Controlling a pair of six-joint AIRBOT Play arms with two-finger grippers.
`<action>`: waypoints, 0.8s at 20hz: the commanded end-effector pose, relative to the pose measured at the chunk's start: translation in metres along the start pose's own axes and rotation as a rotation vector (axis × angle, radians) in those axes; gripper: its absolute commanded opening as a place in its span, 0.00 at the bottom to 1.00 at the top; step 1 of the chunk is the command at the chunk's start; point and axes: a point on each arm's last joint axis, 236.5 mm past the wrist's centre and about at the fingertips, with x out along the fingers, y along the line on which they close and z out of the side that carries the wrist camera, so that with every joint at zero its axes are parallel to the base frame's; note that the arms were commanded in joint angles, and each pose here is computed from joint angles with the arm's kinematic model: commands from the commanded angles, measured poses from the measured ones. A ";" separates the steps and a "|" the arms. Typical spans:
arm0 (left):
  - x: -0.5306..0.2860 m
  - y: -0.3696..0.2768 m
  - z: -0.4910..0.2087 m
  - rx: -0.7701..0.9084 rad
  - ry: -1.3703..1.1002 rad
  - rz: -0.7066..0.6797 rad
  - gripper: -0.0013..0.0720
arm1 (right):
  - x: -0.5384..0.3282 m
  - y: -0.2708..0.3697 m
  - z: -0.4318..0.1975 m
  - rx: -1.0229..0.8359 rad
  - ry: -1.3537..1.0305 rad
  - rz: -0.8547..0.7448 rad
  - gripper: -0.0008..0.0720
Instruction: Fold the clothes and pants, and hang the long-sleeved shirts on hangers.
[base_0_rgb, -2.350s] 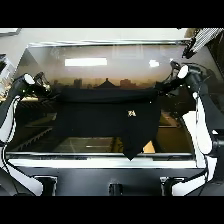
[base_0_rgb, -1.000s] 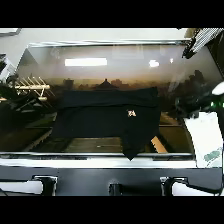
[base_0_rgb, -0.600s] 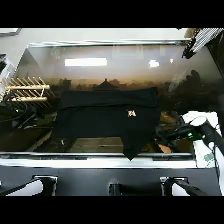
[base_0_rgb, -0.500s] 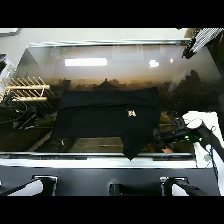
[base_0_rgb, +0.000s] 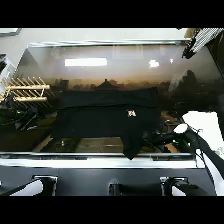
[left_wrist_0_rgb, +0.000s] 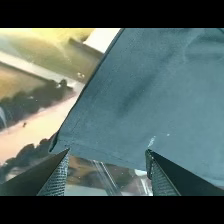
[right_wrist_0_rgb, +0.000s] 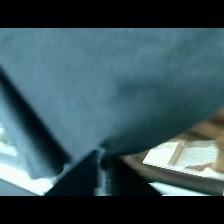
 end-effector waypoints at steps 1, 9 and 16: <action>0.015 0.005 -0.009 -0.019 0.018 -0.013 0.77 | 0.003 0.008 0.004 -0.006 -0.031 0.008 0.06; 0.068 0.035 -0.063 -0.096 0.132 -0.011 0.77 | -0.044 0.032 -0.003 -0.056 -0.153 0.029 0.06; 0.068 0.048 -0.054 -0.113 0.109 -0.015 0.77 | -0.064 0.038 -0.013 -0.064 -0.194 0.031 0.06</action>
